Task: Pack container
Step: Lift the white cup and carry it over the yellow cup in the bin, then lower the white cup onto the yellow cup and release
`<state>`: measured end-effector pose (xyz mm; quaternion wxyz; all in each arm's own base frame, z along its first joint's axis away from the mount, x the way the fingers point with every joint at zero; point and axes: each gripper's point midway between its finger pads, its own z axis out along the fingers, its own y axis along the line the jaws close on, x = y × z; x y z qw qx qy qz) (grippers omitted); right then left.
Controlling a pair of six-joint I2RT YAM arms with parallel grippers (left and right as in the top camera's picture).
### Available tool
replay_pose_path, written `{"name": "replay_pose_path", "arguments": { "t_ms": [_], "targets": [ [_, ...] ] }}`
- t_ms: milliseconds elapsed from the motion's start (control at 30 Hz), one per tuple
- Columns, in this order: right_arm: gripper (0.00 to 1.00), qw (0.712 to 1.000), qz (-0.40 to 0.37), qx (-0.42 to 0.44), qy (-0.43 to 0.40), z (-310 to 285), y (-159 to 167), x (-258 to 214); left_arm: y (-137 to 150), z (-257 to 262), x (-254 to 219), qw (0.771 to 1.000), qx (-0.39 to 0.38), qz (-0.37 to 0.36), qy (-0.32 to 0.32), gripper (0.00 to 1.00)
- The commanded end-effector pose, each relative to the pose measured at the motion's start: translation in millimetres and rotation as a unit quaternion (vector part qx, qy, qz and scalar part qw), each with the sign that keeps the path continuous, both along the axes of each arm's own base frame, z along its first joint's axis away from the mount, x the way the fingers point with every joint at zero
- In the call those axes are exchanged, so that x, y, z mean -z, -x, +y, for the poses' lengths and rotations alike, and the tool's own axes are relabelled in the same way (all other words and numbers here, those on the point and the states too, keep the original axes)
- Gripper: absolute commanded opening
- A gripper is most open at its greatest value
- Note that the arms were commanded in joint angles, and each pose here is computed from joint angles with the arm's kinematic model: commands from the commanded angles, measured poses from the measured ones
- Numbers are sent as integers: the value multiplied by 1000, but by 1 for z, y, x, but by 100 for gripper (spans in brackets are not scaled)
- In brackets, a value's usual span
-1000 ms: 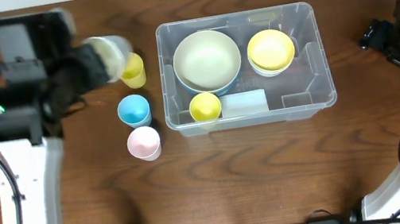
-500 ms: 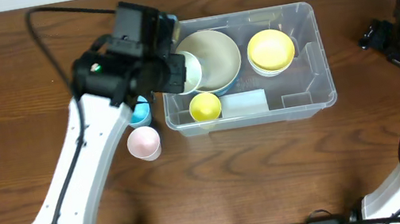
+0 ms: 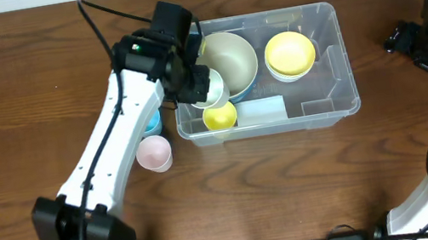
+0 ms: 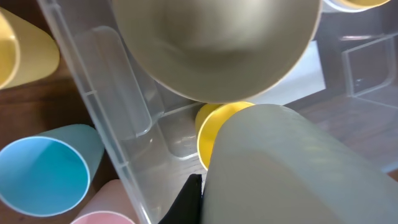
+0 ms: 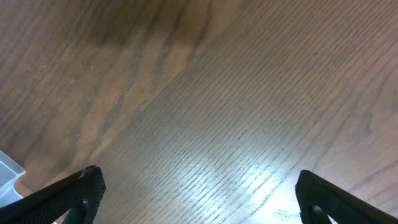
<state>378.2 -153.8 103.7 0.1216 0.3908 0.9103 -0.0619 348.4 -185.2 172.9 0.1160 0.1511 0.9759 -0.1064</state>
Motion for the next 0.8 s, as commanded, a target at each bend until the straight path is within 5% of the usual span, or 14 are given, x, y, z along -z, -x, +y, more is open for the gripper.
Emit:
{"name": "replay_pose_path", "arguments": {
  "t_ms": [0,767],
  "targets": [
    [99,1000,4,9,-1,0,1,4,0,0,6,1000,7,9,-9,6],
    [99,1000,4,9,-1,0,1,4,15,-2,30,998,25,45,-27,6]
  ]
}}
